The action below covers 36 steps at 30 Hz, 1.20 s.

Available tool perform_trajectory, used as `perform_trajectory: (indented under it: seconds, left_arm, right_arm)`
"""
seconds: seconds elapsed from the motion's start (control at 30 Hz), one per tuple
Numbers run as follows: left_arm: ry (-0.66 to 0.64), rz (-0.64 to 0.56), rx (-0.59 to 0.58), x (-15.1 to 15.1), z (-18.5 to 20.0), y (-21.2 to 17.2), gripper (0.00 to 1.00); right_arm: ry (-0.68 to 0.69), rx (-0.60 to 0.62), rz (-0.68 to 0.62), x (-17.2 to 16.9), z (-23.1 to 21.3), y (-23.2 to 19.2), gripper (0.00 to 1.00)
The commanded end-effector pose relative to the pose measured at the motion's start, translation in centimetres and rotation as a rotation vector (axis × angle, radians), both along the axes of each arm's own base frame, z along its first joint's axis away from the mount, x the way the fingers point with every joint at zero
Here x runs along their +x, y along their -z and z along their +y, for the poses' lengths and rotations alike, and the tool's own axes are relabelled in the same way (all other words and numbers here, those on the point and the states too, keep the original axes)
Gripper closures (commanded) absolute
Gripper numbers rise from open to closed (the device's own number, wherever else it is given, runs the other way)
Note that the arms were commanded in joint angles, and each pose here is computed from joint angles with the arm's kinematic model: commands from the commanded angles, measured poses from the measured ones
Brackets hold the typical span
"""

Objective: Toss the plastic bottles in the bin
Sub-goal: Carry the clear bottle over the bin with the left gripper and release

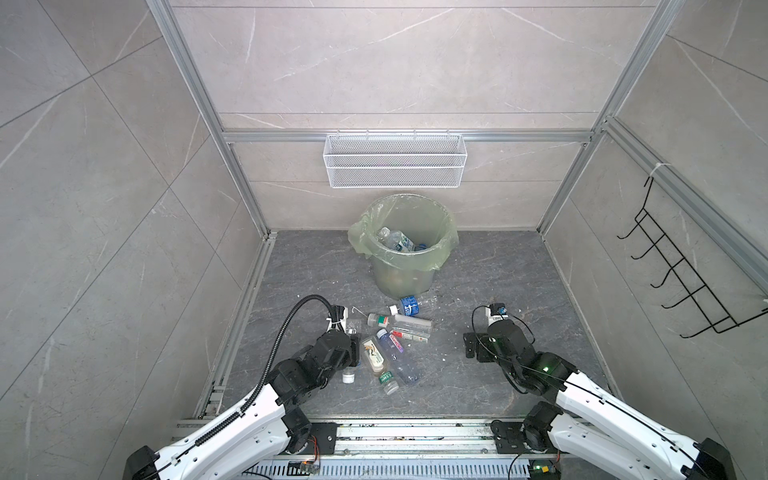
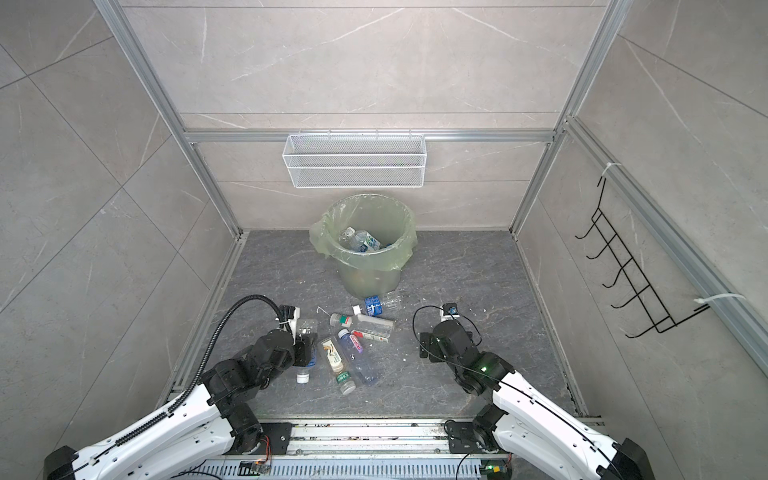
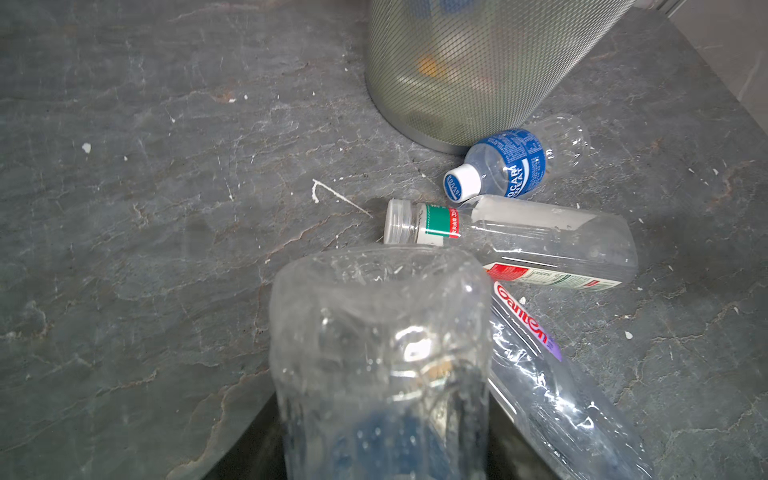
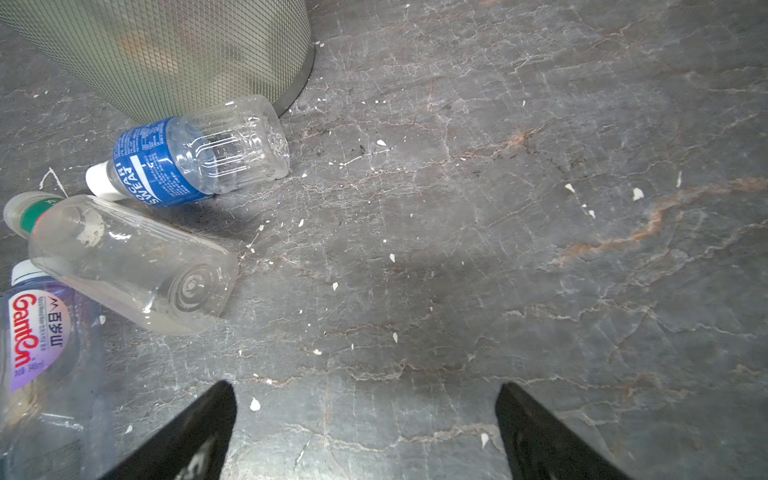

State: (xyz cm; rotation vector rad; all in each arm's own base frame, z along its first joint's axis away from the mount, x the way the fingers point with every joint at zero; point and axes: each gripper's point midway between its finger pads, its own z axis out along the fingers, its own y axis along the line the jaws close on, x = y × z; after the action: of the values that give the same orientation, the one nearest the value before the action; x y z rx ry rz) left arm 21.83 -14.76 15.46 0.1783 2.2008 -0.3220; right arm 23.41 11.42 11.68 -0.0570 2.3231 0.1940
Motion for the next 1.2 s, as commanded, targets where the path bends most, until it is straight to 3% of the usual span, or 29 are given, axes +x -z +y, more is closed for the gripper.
perform_trajectory:
  seconds: [0.0, 0.23, 0.43, 0.47, 0.57, 0.63, 0.77, 0.93, 1.17]
  left_arm:
    - [0.065, -0.165, -0.050, 1.7, -2.1, -6.1, 0.49]
    - [0.175, -0.340, -0.037, 6.1, -7.8, -17.1, 0.49]
    - [0.241, -0.402, -0.160, 15.9, -13.6, -28.4, 0.48]
    - [0.252, -0.401, -0.187, 18.0, -14.3, -29.6, 0.41]
    - [0.204, -0.337, -0.233, 24.1, -14.1, -30.6, 0.04]
    - [0.181, -0.310, -0.272, 26.2, -13.5, -30.7, 0.00]
    - [0.190, -0.326, -0.305, 25.3, -12.8, -31.2, 0.00]
    - [0.185, -0.406, -0.325, 21.7, -10.6, -31.9, 0.00]
    - [0.159, -0.414, -0.316, 17.2, -7.6, -31.1, 0.00]
  right_arm:
    - [0.011, 0.019, -0.012, 0.0, 0.1, -0.2, 0.01]
    - [0.007, 0.019, -0.013, 0.1, 0.2, -0.2, 0.01]
    - [0.013, 0.023, -0.019, -0.1, 0.0, -0.3, 0.01]
    - [0.016, 0.027, -0.023, -0.1, -0.1, -0.4, 0.01]
    - [0.021, 0.030, -0.029, -0.2, -0.3, -0.4, 0.01]
    - [0.021, 0.035, -0.032, -0.3, -0.4, -0.5, 0.01]
    - [0.022, 0.042, -0.041, -0.4, -0.5, -0.6, 0.01]
    - [0.006, 0.042, -0.037, -0.3, -0.1, -0.6, 0.01]
    - [-0.011, 0.033, -0.026, -0.1, 0.3, -0.5, 0.01]
